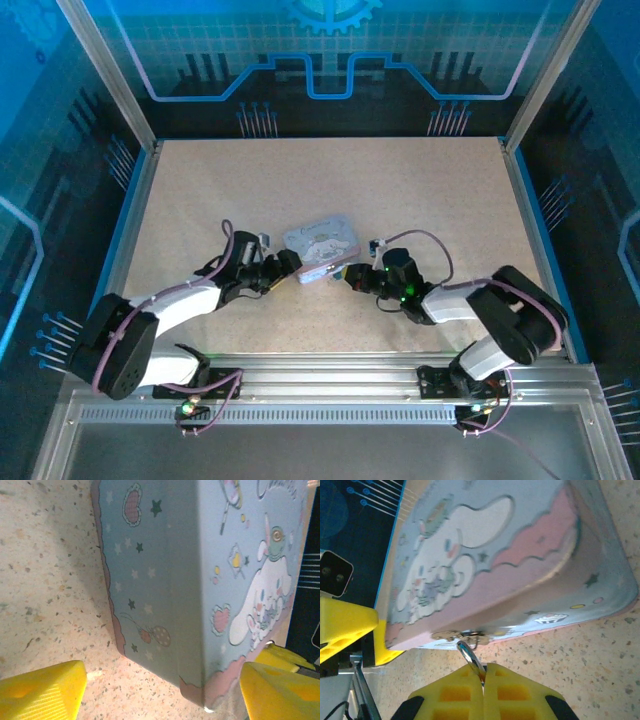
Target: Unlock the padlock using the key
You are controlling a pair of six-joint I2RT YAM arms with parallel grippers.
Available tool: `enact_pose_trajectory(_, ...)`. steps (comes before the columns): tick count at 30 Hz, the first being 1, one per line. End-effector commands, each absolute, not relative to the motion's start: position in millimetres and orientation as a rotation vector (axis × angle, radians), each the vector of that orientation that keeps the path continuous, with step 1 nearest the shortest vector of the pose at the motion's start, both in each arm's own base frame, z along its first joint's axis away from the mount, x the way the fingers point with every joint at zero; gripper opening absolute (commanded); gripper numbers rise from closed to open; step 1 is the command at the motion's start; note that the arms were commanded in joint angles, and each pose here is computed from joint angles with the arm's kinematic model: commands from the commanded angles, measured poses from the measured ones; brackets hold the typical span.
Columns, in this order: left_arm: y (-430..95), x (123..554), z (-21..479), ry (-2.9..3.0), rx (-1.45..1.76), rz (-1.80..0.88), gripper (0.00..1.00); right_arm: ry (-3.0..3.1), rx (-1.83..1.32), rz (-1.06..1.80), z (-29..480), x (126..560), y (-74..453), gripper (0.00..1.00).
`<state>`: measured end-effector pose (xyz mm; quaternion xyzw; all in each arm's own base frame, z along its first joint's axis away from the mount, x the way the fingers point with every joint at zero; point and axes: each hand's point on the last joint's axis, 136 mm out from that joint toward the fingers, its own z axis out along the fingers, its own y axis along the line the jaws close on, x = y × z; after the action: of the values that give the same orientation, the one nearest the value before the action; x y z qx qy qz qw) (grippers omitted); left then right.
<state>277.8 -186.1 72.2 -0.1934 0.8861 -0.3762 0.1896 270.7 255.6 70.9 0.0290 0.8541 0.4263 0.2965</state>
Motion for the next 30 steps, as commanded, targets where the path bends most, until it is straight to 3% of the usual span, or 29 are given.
enact_pose_trajectory(1,-179,274,85,2.480,-0.509,-1.004,0.86,2.325,-0.024,1.027,71,262,244,0.02)
enact_pose_trajectory(9,-155,275,115,2.380,-0.494,-0.923,0.96,2.424,-0.212,0.912,98,223,220,0.02)
enact_pose_trajectory(15,-145,272,122,2.365,-0.493,-0.891,0.98,2.566,-0.235,0.832,107,191,197,0.02)
enact_pose_trajectory(30,-146,268,116,2.377,-0.504,-0.917,0.99,2.869,-0.197,0.762,70,152,181,0.02)
